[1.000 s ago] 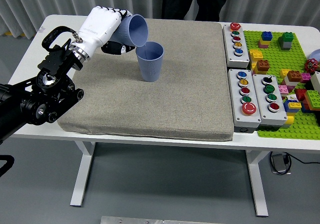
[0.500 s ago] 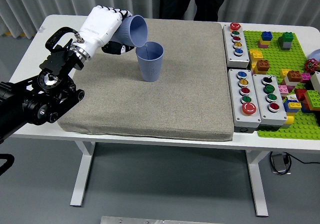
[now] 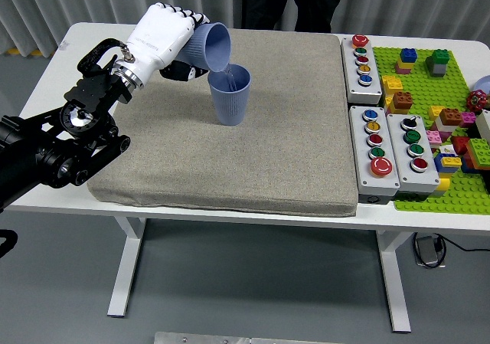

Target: Pick cup pour cup place

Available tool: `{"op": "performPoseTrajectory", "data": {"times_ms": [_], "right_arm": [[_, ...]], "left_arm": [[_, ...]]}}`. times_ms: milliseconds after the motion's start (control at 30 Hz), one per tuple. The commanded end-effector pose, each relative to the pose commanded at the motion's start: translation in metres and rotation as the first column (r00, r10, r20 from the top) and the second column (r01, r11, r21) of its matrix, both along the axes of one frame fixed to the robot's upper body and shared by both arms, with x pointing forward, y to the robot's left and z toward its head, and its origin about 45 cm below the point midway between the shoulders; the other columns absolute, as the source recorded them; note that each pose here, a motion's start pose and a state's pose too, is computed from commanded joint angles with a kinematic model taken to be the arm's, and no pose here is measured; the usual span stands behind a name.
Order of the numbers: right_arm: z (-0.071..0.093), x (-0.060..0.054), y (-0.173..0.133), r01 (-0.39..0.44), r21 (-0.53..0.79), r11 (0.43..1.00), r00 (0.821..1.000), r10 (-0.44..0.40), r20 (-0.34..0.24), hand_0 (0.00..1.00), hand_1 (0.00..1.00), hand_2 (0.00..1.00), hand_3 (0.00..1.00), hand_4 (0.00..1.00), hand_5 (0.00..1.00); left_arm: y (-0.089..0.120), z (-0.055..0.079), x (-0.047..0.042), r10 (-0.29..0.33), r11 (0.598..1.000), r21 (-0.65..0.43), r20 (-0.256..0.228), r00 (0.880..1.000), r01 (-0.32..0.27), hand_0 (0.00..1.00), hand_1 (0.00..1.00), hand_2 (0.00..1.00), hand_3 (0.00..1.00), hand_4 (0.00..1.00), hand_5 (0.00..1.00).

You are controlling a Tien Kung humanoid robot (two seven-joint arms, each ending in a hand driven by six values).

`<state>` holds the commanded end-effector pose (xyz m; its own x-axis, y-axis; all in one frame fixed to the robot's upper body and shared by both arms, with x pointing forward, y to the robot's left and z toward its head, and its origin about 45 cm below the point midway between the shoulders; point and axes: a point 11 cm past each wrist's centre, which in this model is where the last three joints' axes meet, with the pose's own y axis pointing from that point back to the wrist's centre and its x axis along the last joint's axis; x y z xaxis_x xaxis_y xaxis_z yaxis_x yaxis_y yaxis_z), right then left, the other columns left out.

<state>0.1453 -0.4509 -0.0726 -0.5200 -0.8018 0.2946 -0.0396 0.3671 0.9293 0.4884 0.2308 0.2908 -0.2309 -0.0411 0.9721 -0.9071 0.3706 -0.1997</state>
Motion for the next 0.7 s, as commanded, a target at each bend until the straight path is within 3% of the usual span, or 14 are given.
{"op": "performPoseTrajectory", "data": {"times_ms": [700], "right_arm": [[0.0003, 0.0009, 0.0002, 0.000, -0.001, 1.000, 1.000, 0.000, 0.001, 0.693, 0.659, 0.610, 0.632, 0.002, 0.299]], "left_arm": [[-0.0001, 0.0002, 0.0013, -0.006, 0.996, 0.087, 0.018, 1.000, 0.004, 0.415, 0.447, 0.476, 0.523, 0.711, 0.117]]}}
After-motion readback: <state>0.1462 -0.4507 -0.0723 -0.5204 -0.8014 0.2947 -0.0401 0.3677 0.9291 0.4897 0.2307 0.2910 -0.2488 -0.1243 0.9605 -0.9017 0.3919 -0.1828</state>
